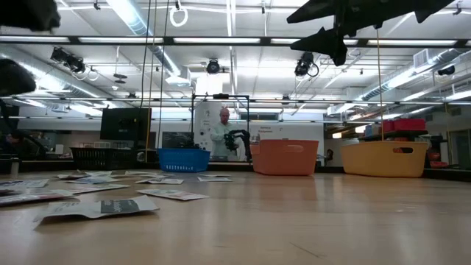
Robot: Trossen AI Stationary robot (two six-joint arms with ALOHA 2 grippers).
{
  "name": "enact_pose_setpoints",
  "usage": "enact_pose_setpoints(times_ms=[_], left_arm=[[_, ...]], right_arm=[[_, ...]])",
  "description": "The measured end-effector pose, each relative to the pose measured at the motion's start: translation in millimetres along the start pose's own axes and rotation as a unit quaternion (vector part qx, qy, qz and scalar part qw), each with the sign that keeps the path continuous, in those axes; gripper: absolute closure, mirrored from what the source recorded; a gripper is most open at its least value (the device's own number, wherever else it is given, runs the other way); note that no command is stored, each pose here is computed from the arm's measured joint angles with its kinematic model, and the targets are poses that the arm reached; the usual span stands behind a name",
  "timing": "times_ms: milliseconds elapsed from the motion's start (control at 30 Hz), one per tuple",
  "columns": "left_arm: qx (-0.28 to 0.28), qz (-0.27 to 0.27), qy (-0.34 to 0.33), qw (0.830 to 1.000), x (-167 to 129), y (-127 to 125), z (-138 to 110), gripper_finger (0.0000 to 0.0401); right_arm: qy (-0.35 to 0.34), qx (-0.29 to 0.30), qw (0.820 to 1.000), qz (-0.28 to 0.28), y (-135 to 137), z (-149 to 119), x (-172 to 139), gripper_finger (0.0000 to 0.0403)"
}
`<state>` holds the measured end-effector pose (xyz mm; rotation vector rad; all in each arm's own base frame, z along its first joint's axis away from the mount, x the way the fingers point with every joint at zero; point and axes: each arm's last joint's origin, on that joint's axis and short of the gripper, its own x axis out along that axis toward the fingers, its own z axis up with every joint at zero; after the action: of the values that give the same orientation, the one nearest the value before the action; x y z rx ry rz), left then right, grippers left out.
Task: Pick & Place First Aid Supplies
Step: Put the towelette pack into the orange bin
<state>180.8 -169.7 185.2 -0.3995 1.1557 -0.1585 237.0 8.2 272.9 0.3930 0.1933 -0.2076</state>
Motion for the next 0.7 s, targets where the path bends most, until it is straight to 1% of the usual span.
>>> enact_pose_setpoints(times_ms=[100, 167, 233, 300, 400, 500, 567, 700], left_arm=[[-0.031, -0.028, 0.052, 0.998, 14, -3, -2, 0.0078], [-0.064, -0.031, 0.081, 0.994, 20, -3, -4, 0.0078], [-0.097, -0.029, 0.092, 0.991, 25, -3, -5, 0.0078], [-0.115, -0.025, 0.087, 0.989, 26, -3, -5, 0.0078], [-0.135, -0.018, 0.062, 0.989, 25, -6, -1, 0.0078], [-0.138, -0.013, 0.031, 0.99, 19, -14, 6, 0.0078], [-0.135, 0.008, 0.025, 0.99, 13, -19, 9, 0.0078], [-0.132, 0.055, 0.036, 0.989, 1, -29, 17, 0.0078]], right_arm=[[0.012, -0.01, 1.0, 0.026, 1, -1, 0, 0.0136], [0.02, -0.014, 0.999, 0.038, 2, -2, 0, 0.0136], [0.027, -0.016, 0.998, 0.046, 2, -2, 0, 0.0136], [0.032, -0.017, 0.998, 0.053, 3, -3, 0, 0.0136], [0.041, -0.024, 0.997, 0.066, 3, -4, 0, 0.0136], [0.046, -0.04, 0.995, 0.082, 4, -4, -1, 0.0136], [0.047, -0.048, 0.994, 0.087, 4, -4, -1, 0.0136], [0.046, -0.063, 0.993, 0.089, 4, -4, -1, 0.0136]])
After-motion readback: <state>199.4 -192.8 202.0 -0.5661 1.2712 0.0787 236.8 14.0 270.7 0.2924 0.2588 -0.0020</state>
